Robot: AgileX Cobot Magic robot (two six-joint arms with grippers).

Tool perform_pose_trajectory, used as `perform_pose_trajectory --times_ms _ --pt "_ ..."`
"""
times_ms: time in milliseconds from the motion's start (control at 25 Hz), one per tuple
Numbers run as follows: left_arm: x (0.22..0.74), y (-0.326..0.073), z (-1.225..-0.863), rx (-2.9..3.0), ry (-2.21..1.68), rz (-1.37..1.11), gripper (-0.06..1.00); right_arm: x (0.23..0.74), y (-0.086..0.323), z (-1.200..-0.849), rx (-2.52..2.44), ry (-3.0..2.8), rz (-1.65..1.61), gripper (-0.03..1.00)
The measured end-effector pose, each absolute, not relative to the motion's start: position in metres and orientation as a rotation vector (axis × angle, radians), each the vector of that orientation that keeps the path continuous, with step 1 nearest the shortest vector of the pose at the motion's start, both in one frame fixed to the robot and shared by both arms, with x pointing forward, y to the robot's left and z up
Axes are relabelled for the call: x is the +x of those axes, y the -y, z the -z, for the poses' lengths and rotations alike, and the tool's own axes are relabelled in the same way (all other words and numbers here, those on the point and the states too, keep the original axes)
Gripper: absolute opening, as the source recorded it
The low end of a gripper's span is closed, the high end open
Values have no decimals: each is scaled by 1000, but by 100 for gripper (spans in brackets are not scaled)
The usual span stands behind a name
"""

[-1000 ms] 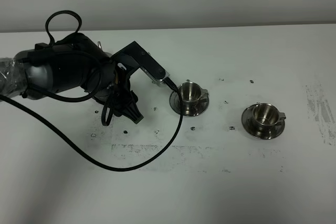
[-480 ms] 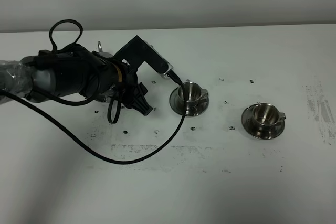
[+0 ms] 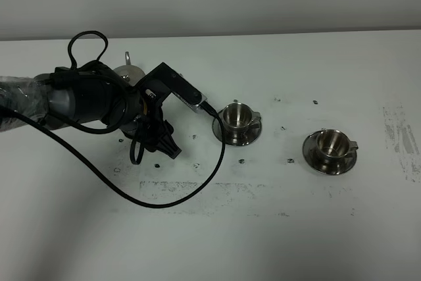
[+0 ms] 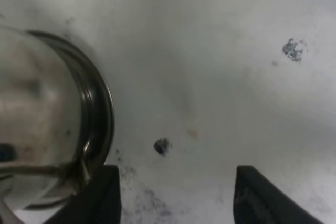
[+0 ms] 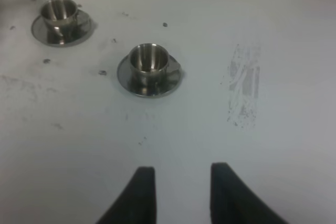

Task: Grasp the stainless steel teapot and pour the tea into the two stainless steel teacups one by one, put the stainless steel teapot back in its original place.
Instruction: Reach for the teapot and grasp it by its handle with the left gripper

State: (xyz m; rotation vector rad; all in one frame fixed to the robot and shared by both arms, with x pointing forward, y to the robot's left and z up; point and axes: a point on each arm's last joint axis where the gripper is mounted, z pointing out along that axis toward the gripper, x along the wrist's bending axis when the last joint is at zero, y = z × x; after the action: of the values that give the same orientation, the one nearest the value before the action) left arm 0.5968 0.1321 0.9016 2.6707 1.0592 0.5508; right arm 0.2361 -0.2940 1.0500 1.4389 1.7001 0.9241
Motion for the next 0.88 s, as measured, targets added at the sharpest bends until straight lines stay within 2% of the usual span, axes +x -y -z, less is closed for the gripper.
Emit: perform_pose_trajectory --times_ms 880 --pt "598 -151 -903 2653 -1375 -706 46 236 294 -1050 1438 -1699 -925 24"
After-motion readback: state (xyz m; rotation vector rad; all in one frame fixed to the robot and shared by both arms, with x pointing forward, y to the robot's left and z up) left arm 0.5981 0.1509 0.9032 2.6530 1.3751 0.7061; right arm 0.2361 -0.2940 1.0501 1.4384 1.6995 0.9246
